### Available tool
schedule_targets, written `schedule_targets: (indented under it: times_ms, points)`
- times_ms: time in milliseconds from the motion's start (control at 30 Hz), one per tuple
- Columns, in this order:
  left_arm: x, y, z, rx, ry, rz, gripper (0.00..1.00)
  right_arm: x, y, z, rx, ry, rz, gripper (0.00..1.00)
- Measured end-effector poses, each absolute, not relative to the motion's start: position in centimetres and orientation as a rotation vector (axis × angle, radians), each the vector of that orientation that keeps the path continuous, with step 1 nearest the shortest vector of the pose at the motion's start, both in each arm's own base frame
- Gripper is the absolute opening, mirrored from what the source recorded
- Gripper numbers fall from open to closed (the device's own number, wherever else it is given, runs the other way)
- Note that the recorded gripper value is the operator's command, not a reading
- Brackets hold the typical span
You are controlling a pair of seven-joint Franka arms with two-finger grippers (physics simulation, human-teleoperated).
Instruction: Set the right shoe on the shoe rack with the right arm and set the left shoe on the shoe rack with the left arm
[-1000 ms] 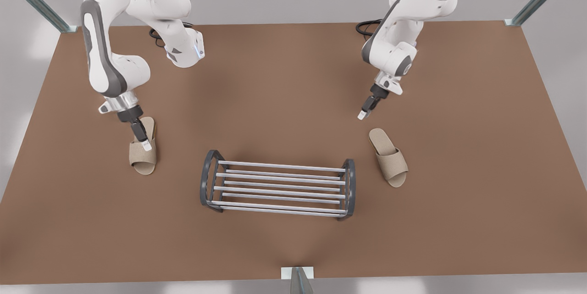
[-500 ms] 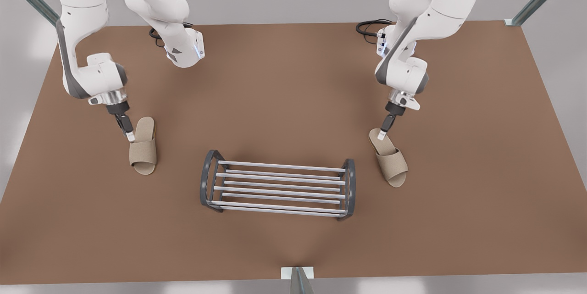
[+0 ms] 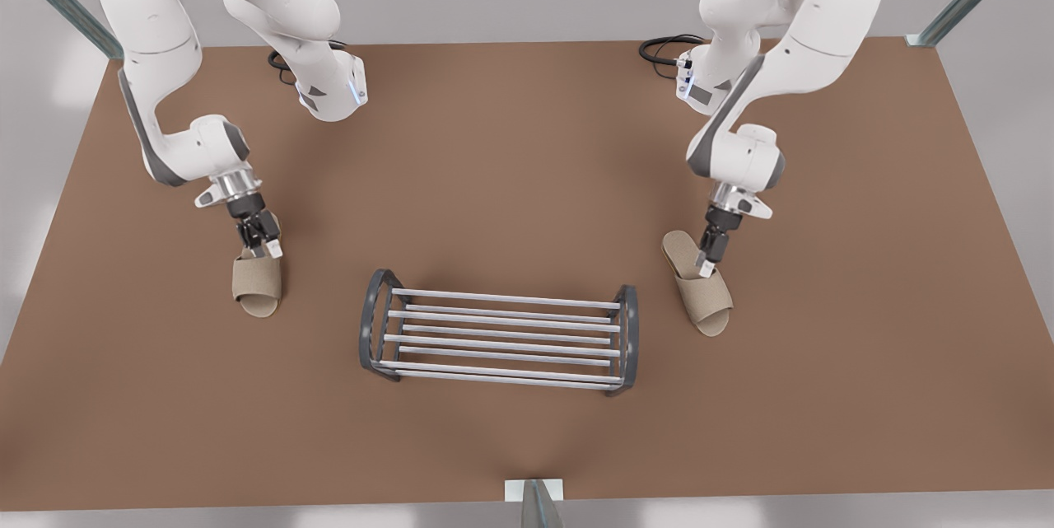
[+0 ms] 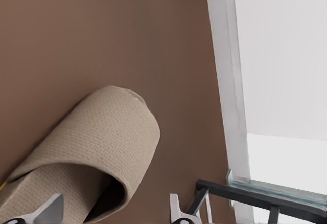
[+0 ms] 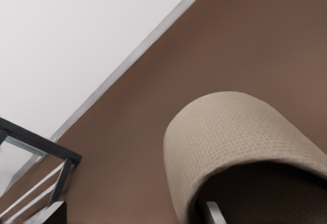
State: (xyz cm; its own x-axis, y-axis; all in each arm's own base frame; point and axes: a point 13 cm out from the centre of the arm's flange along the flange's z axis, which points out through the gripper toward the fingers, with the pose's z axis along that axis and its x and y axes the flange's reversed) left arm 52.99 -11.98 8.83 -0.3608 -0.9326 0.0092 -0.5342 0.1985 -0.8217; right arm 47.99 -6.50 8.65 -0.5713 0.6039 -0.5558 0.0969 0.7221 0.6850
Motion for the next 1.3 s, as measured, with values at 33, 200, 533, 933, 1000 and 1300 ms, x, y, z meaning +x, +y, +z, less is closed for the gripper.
schedule_targets:
  times_ms: [33, 200, 533, 933, 1000, 1300]
  points:
    - [53.4, -11.7, 8.8, -1.374, 1.967, -1.045, 1.0, 48.1, -6.5, 8.6, 0.516, 2.087, 0.769, 1.0]
    - [54.9, -11.4, 8.8, -1.409, 1.934, -1.063, 1.0, 48.9, -7.1, 8.8, 0.456, 2.065, 0.735, 1.0]
    - [57.3, -10.9, 7.7, -1.468, 1.891, -1.085, 0.82, 51.5, -8.2, 8.4, 0.381, 2.043, 0.677, 0.54]
    - [58.7, -10.6, 7.9, -1.489, 1.86, -1.102, 0.75, 56.3, -5.5, 14.0, 0.289, 1.953, 0.723, 0.21]
    - [59.0, -10.6, 7.6, -1.497, 1.857, -1.105, 0.75, 58.5, -1.4, 19.6, 0.202, 1.912, 0.758, 0.21]
    - [59.5, -10.4, 7.2, -1.513, 1.844, -1.11, 0.6, 55.6, 33.1, 48.6, -0.039, 1.919, 0.884, 0.21]
